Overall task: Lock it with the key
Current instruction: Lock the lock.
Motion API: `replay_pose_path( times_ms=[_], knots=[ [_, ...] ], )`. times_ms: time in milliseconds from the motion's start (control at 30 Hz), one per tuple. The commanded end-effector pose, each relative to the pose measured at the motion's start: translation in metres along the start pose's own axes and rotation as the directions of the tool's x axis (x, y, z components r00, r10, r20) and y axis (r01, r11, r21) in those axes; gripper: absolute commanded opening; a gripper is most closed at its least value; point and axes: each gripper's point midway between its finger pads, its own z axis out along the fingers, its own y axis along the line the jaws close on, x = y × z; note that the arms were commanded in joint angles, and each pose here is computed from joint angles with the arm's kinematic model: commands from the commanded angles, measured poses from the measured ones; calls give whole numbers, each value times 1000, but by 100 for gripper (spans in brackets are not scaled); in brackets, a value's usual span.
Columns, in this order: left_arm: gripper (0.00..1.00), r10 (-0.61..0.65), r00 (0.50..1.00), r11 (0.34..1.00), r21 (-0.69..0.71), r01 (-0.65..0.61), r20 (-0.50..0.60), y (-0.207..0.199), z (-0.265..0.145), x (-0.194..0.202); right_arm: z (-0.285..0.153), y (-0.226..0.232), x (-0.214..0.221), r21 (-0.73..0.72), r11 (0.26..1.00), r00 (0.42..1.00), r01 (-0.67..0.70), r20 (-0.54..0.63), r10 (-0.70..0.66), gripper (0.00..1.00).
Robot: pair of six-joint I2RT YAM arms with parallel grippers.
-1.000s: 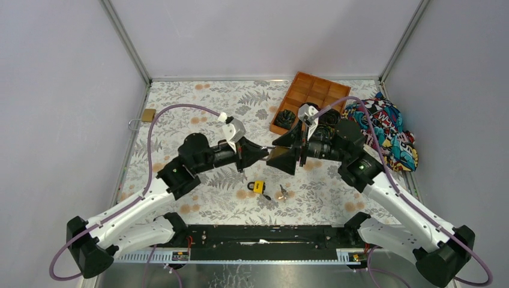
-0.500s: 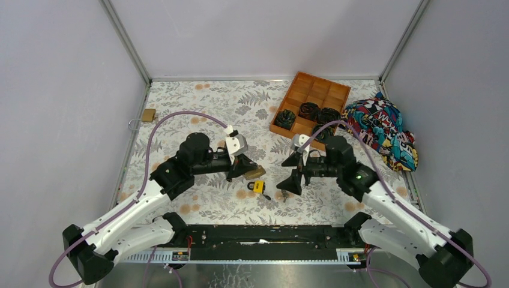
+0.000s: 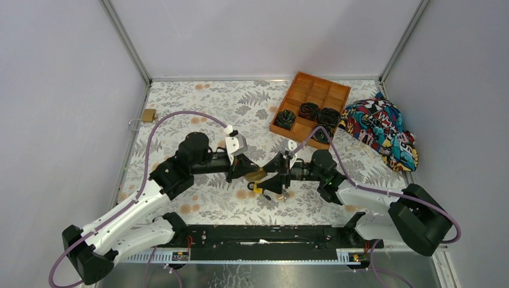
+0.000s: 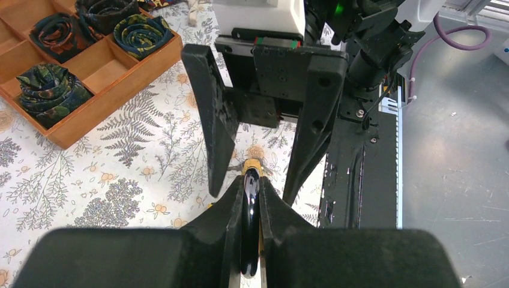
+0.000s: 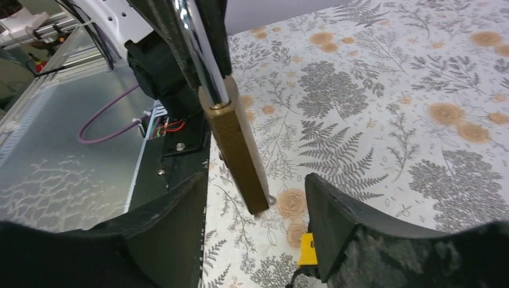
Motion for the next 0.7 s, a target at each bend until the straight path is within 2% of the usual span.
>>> replay_pose_path(
  times_ms=[0, 100, 133, 233, 367, 400, 467, 667],
  knots=[
    [0, 102, 979, 995, 4, -104, 179, -7, -8, -61, 14, 15, -33, -73, 992, 989, 101, 114, -93, 63],
    [0, 102, 978, 995, 4, -105, 183, -7, -9, -63, 13, 12, -30, -55, 993, 990, 107, 102, -101, 48],
    [0, 98, 978, 995, 5, -101, 186, -7, -9, -64, 13, 11, -29, -52, 993, 990, 108, 96, -103, 47],
    [0, 87, 975, 996, 7, -90, 203, -8, -9, -68, 12, 10, -24, -46, 992, 990, 118, 77, -115, 48],
    [0, 83, 973, 996, 14, -88, 216, -10, -9, -73, 4, 9, -10, -13, 993, 991, 117, 66, -116, 68],
    [0, 84, 973, 996, 16, -89, 217, -10, -9, -74, 2, 8, -10, -4, 993, 991, 115, 70, -115, 70],
    [0, 85, 972, 996, 19, -91, 218, -10, -9, -74, 0, 9, -11, 4, 994, 991, 105, 84, -105, 69],
    [0, 53, 972, 998, 26, -61, 227, -11, -8, -76, 0, 14, -24, -3, 996, 987, 92, 136, -91, 59]
  ],
)
